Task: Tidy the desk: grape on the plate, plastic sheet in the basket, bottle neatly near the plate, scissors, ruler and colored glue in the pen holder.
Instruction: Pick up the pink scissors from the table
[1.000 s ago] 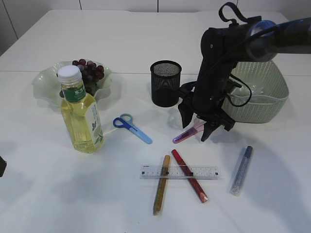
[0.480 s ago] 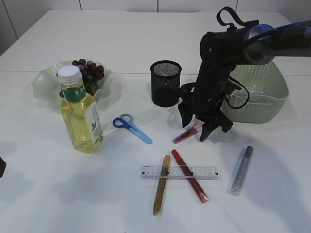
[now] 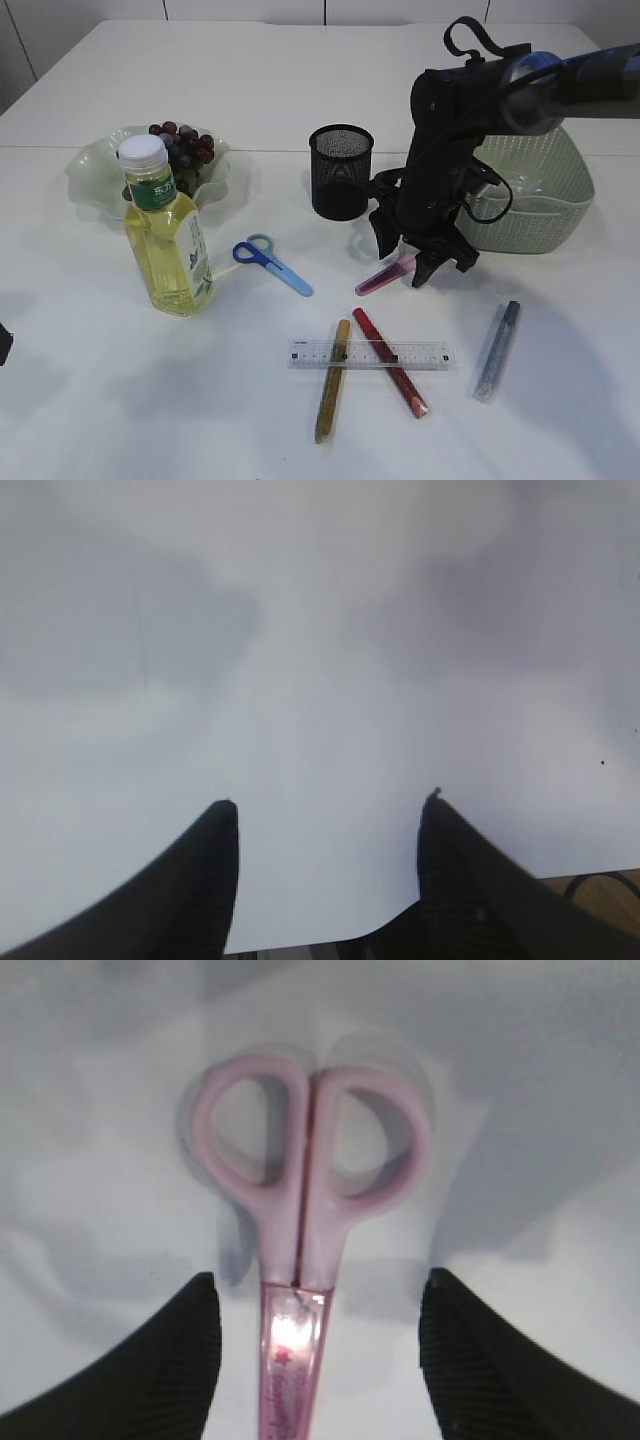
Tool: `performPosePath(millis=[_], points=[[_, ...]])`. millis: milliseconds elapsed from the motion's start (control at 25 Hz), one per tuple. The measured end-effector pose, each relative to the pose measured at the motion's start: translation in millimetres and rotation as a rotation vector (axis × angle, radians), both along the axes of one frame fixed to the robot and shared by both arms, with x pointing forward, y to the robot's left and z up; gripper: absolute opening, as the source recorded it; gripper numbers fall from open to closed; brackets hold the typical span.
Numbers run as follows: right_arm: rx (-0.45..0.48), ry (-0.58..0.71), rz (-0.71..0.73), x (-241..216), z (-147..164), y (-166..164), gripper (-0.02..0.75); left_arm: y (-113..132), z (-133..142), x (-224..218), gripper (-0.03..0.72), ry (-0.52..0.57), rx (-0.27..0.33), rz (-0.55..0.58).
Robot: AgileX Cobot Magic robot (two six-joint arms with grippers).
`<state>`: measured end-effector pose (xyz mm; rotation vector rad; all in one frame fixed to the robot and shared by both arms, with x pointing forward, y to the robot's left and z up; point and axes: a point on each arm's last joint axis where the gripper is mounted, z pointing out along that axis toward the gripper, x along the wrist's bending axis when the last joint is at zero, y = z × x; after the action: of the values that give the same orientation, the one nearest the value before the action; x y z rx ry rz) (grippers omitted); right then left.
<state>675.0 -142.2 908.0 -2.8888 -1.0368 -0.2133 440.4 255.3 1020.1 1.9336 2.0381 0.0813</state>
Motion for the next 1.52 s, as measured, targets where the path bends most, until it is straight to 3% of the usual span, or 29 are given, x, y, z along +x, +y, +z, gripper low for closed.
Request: performPosePath(millis=[1520], points=[[-0.027, 0.027, -0.052, -0.9, -5.9, -2.5, 0.478, 0.0, 0.1, 0.3, 0.417, -0.004, 0.0, 0.001]])
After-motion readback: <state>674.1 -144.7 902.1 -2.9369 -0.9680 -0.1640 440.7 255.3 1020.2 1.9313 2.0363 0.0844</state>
